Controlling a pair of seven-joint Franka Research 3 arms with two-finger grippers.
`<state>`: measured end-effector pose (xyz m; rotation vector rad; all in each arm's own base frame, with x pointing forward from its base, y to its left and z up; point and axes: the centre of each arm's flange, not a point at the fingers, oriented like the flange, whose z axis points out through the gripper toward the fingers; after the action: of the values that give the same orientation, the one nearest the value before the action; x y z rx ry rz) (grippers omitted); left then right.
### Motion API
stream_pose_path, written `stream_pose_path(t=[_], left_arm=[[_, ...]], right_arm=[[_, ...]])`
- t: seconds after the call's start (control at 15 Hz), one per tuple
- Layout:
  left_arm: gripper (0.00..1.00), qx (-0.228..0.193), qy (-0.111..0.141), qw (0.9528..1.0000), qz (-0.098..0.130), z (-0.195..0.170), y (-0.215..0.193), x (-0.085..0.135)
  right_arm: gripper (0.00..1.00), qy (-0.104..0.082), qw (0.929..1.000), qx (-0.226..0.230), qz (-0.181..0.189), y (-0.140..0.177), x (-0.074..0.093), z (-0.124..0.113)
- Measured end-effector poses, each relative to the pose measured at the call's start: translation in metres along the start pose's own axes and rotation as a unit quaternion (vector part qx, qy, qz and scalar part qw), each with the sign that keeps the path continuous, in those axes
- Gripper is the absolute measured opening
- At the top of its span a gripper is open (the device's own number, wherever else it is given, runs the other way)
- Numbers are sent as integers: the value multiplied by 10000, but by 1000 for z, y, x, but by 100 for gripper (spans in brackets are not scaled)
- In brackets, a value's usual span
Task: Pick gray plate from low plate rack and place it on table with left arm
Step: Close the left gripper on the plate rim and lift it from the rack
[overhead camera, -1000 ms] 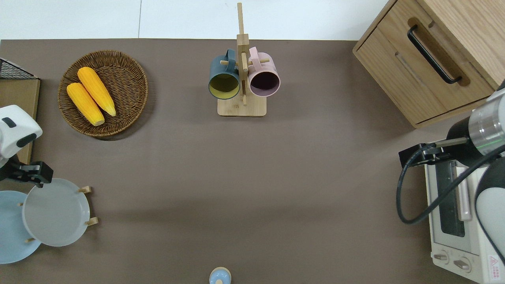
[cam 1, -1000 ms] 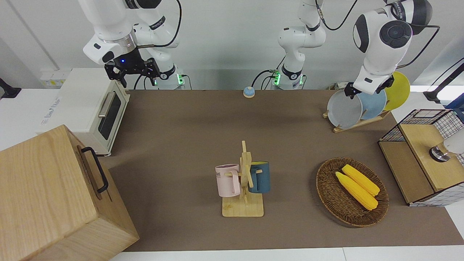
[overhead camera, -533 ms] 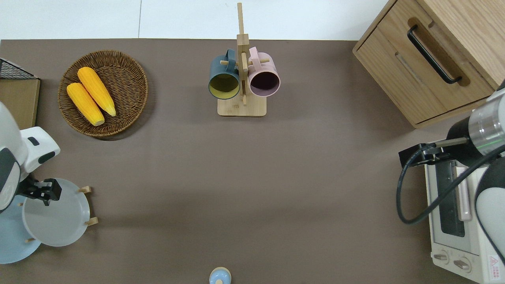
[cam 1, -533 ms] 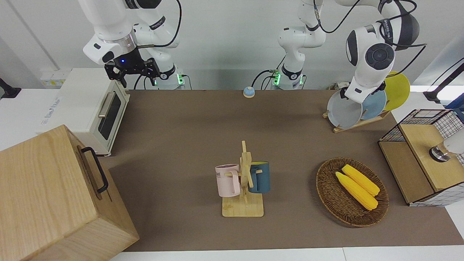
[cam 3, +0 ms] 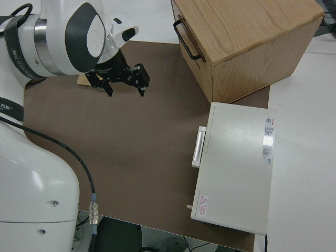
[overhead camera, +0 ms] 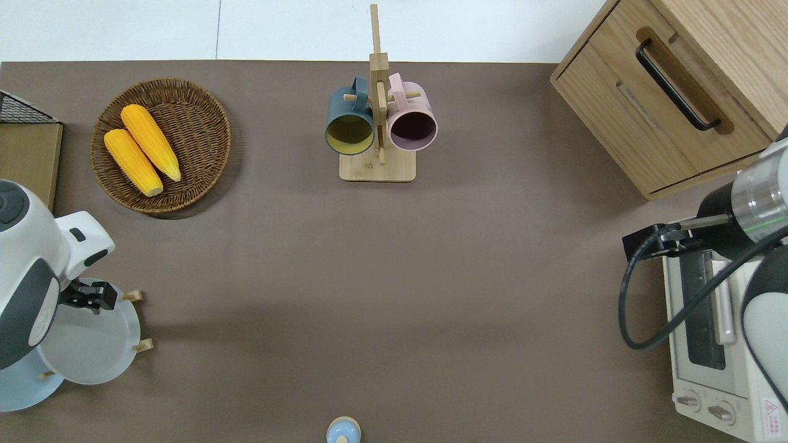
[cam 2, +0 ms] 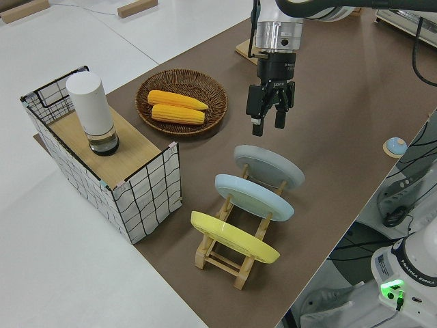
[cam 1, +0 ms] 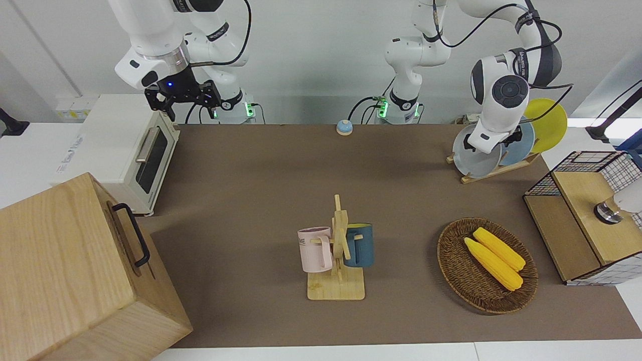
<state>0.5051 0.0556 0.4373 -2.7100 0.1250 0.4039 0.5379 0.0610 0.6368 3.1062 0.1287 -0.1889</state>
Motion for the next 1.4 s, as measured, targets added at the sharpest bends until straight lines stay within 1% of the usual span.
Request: stream_pose_path(t=[0.13, 0.33, 0.53, 0.67, 0.73, 0.8, 0.87, 0.93, 1.2, 1.33, 1.4], left_arm=[[99, -15, 18, 10000, 1, 6, 1, -4], [100, -62, -57, 9999, -113, 15, -11, -9], [99, -80, -156, 9996, -202, 24, -23, -13], [99, -83, -289, 9993, -201, 29, -23, -16], [98, -85, -322, 9992, -203, 30, -22, -17], [93, -86, -348, 9991, -204, 31, -22, -17], [93, -86, -378, 9990, -207, 32, -22, -18], [86, -87, -405, 9989, -212, 33, -22, -19], [43, -89, -455, 9987, -229, 33, -23, -20], [22, -95, -422, 9987, -253, 30, -24, -20], [19, -120, -377, 9989, -268, 26, -24, -19]], right_arm=[[99, 0, 10000, 0, 0, 0, 0, 0], [99, 0, 10000, 0, 0, 0, 0, 0], [99, 0, 10000, 0, 0, 0, 0, 0], [99, 0, 10000, 0, 0, 0, 0, 0], [99, 0, 10000, 0, 0, 0, 0, 0], [99, 0, 10000, 0, 0, 0, 0, 0], [99, 0, 10000, 0, 0, 0, 0, 0], [99, 0, 10000, 0, 0, 0, 0, 0], [99, 0, 10000, 0, 0, 0, 0, 0], [99, 0, 10000, 0, 0, 0, 0, 0], [99, 0, 10000, 0, 0, 0, 0, 0]])
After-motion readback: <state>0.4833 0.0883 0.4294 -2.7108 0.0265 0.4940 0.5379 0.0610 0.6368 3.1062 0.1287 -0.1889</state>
